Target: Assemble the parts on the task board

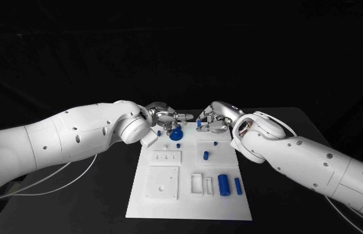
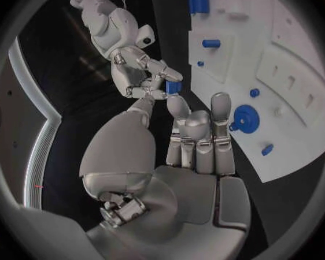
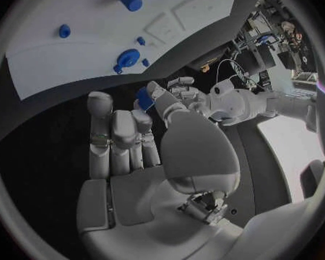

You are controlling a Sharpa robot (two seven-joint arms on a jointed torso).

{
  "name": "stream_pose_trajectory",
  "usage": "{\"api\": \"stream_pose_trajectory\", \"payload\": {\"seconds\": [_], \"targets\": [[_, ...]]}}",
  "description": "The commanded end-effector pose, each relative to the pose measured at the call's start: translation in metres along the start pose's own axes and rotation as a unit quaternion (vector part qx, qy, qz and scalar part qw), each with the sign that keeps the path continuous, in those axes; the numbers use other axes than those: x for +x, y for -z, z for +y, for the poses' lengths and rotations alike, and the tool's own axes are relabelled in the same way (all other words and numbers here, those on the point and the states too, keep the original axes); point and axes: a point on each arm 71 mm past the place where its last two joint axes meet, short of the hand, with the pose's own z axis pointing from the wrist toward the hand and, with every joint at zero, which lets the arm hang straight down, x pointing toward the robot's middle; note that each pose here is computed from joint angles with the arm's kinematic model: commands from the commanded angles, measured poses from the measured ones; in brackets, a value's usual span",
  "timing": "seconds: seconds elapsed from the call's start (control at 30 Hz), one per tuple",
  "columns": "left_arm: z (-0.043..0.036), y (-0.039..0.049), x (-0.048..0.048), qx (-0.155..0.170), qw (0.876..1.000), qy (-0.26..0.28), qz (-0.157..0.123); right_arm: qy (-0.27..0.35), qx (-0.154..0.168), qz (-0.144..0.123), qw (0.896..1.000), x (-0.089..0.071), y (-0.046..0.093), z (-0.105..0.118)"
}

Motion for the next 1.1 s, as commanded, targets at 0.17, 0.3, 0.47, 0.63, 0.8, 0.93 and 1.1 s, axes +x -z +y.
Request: {"api": "stream_pose_trajectory", "payload": {"seconds": [0.17,0.3,0.47,0.63,0.8,0.93,1.1], "targets": [[-0.0044,-0.0043,0.0066,-0.003,0.999,-0.037,-0.013,0.013,0.006,0.014,1.000,0.007,-0.003,0.007],[-0.0059,-0.0063,0.0117,-0.001,0.998,-0.056,-0.011,0.014,0.008,0.014,1.000,0.008,-0.004,0.010],[-0.0065,-0.0078,0.0155,-0.002,0.998,-0.069,-0.010,0.014,0.008,0.015,1.000,0.009,-0.005,0.013],[-0.0062,-0.0095,0.0184,-0.004,0.997,-0.074,-0.009,0.014,0.008,0.015,1.000,0.010,-0.006,0.015],[-0.0060,-0.0112,0.0211,-0.009,0.997,-0.076,-0.006,0.015,0.008,0.015,1.000,0.011,-0.007,0.017],[-0.0056,-0.0121,0.0221,-0.013,0.997,-0.077,-0.007,0.015,0.009,0.016,1.000,0.011,-0.007,0.017],[-0.0057,-0.0130,0.0230,-0.014,0.997,-0.078,-0.007,0.016,0.010,0.019,1.000,0.013,-0.008,0.019]]}}
